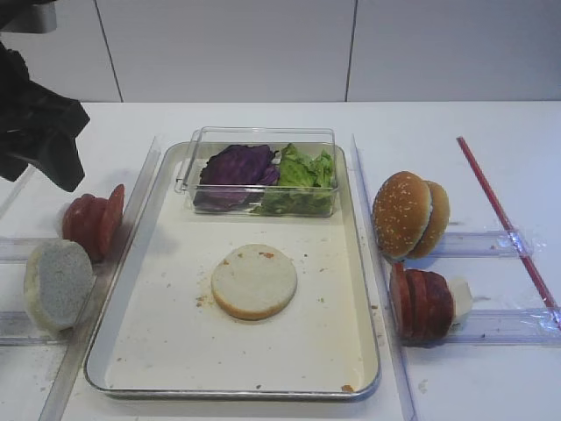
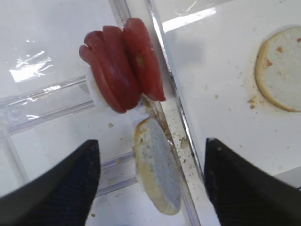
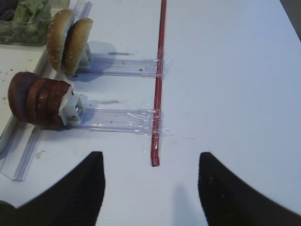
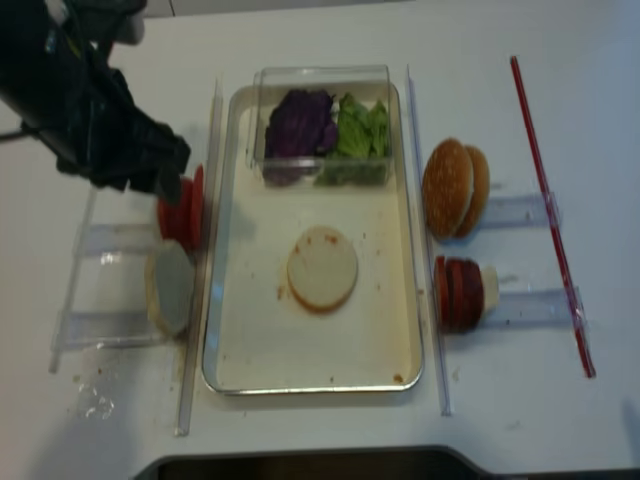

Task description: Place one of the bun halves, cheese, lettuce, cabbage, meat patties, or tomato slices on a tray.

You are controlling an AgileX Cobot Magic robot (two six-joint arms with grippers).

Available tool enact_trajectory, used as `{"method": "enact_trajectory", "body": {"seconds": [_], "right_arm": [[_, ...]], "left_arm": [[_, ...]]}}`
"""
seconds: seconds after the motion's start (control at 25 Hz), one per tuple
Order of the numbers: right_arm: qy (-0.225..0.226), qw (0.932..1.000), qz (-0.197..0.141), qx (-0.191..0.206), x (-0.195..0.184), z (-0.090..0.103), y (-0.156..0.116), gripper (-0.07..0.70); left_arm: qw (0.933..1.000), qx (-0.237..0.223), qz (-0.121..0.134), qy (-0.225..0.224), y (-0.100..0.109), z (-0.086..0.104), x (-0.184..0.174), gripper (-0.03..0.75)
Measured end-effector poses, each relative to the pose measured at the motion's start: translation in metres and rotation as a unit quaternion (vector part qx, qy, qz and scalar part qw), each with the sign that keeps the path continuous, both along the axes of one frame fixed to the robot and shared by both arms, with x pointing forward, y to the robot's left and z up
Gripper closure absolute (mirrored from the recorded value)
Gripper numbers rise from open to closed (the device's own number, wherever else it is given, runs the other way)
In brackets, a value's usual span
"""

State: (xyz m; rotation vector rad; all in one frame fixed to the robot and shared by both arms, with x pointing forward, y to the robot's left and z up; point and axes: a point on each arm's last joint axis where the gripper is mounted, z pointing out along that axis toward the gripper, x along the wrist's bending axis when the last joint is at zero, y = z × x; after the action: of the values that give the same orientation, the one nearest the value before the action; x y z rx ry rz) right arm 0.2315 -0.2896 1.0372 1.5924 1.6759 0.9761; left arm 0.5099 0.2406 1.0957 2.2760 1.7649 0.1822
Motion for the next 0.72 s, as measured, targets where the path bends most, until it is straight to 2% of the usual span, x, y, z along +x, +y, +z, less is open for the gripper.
{"method": "enact_trajectory", "body": {"seconds": [0.44, 0.72], "right_arm": [[0.000, 1.0000, 0.000, -0.001, 0.000, 0.000, 0.000, 0.178], [0.000, 1.0000, 0.000, -0.001, 0.000, 0.000, 0.000, 0.178]], "left_arm": [[0.9997, 0.008, 0.021, -0.005, 0.018, 0.008, -0.005, 0.279], [0.9984, 0.005, 0.050, -0.028, 0.035, 0.020, -0.020, 0.279]]}}
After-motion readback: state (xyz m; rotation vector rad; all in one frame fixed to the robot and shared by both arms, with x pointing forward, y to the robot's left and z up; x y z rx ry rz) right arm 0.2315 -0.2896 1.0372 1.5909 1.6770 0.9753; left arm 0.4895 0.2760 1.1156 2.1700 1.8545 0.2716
